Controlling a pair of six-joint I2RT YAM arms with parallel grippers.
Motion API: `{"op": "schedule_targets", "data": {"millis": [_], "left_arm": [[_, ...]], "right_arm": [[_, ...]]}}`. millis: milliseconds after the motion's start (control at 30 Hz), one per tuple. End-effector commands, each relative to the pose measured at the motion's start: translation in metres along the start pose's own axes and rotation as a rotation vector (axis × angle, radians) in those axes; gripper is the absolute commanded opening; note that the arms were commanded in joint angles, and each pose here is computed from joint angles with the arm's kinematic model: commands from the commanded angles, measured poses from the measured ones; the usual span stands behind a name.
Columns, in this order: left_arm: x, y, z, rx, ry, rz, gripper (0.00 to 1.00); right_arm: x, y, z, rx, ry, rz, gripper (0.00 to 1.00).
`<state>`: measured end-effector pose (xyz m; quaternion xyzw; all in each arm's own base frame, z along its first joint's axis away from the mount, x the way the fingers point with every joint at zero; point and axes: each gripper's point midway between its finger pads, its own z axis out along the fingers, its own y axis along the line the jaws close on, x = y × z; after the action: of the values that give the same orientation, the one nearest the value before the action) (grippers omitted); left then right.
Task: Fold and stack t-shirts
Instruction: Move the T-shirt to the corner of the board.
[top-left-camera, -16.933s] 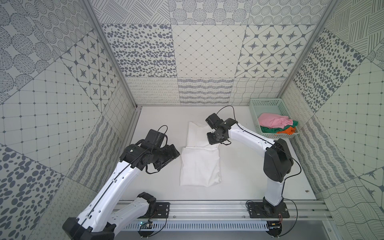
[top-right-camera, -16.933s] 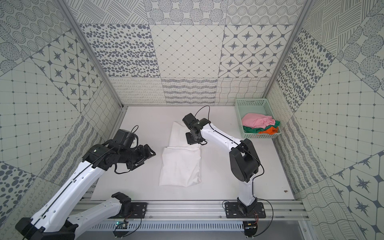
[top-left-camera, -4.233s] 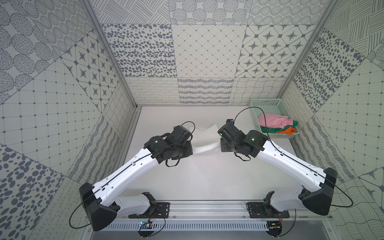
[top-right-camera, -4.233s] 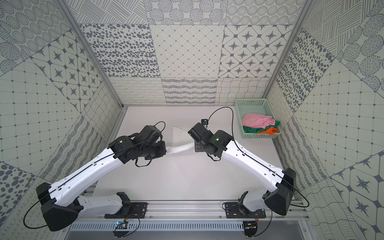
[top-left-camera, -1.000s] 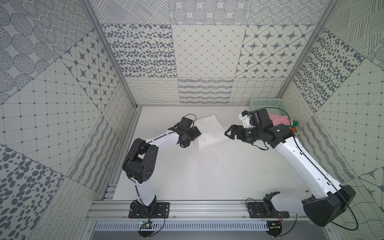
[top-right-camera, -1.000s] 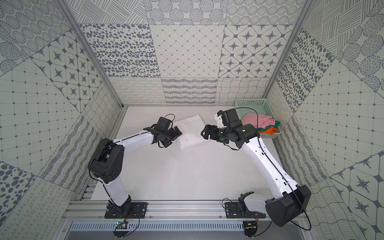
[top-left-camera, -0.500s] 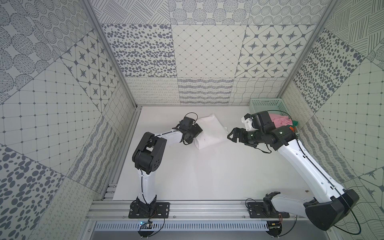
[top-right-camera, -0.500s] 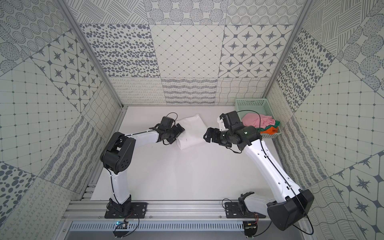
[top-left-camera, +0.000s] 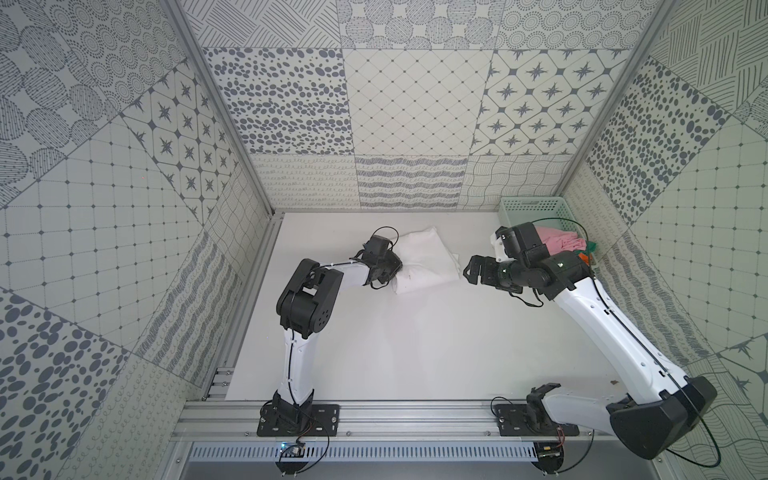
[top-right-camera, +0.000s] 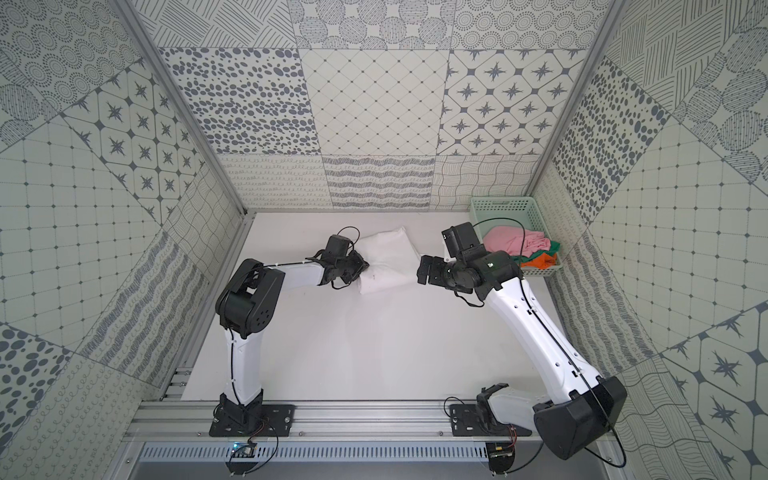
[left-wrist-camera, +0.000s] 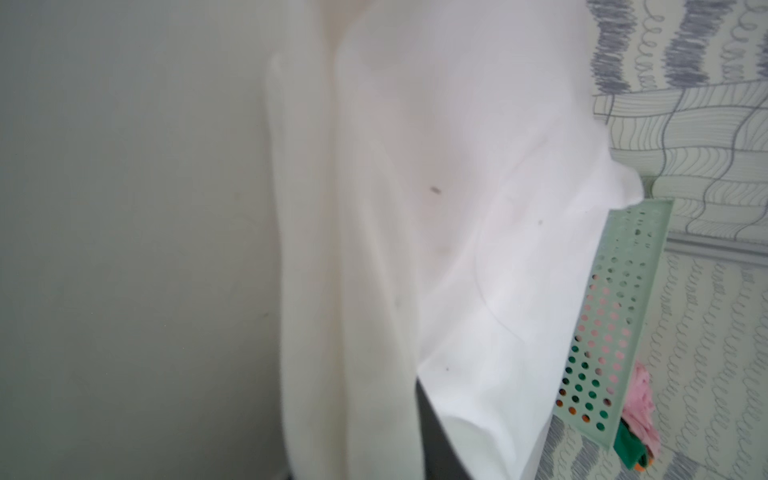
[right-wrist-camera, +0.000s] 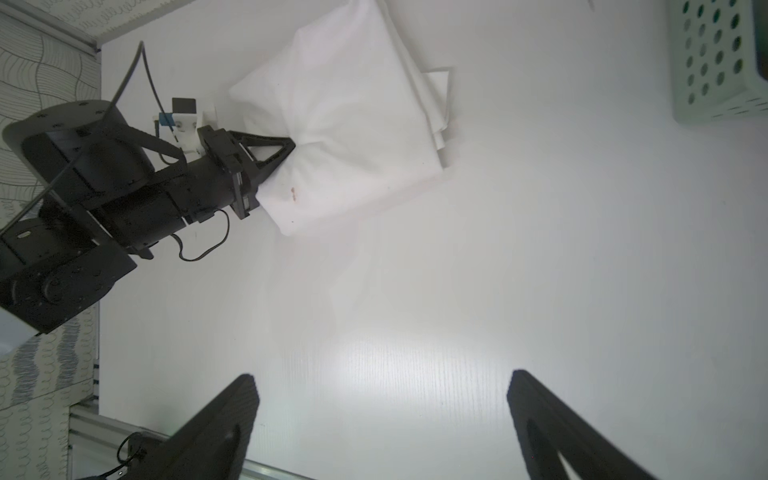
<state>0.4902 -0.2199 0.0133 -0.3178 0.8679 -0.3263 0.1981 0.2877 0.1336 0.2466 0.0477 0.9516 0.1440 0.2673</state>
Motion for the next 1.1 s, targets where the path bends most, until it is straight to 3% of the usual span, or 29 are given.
{"op": "schedule_targets", "data": {"millis": [0,333,567,833,1067], "left_arm": [[0.02,0.045,0.005,-0.15,0.083,-0.058,0.0],[0.006,0.029,0.016,-0.099,0.069,-0.096,0.0],[-0.058,0.031,-0.009,-0.154,-0.099,-0.149,0.0],[-0.133,0.106,-0.078,-0.384,-0.361,-0.342,0.0],[-0.151,0.185,-0.182,-0.604,-0.636,-0.62,0.0]], "right_arm": [[-0.006,-0.009,0.001,0.06,-0.029,-0.043,0.98],[0.005,-0.004,0.013,0.03,0.039,-0.054,0.98],[0.009,-0.006,0.009,0.038,0.058,-0.069,0.98],[0.019,-0.009,0.001,0.032,0.081,-0.067,0.98],[0.028,-0.012,-0.003,0.037,0.109,-0.078,0.98]]}}
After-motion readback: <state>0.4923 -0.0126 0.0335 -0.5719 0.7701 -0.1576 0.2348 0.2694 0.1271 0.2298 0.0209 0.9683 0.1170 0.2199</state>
